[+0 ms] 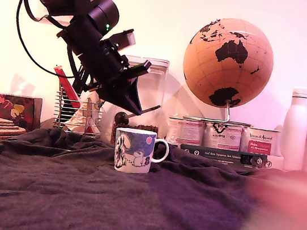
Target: Pick up the coffee capsules on the table and drop them inside the coffee cup
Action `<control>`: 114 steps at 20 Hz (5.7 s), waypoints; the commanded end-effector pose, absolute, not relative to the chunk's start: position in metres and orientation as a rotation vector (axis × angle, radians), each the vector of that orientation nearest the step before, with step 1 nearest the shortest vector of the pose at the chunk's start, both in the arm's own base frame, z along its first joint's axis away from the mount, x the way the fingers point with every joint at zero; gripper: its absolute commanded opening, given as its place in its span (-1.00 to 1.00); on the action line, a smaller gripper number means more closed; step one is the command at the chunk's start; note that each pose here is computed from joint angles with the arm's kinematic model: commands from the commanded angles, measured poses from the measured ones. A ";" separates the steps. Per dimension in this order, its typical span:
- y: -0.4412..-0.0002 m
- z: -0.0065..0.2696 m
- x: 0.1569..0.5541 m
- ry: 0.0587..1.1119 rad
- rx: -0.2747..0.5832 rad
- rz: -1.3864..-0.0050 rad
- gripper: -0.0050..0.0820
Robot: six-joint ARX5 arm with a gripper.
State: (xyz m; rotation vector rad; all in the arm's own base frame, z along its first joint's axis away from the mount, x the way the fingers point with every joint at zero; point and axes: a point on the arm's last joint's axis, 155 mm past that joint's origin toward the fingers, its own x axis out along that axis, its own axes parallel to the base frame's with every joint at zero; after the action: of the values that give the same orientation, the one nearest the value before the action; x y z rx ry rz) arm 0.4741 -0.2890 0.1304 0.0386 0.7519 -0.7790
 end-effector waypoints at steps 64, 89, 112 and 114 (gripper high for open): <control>-0.285 0.100 0.182 0.499 0.054 -1.225 -0.93; -0.257 0.095 0.147 0.470 0.091 -1.224 0.55; -0.294 0.067 0.163 0.393 0.131 -1.310 0.54; -0.295 0.067 0.163 0.393 0.131 -1.312 0.54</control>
State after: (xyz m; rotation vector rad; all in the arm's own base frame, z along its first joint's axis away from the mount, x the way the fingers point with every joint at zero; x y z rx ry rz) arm 0.1654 -0.2952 0.0697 0.1275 0.3912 -1.3059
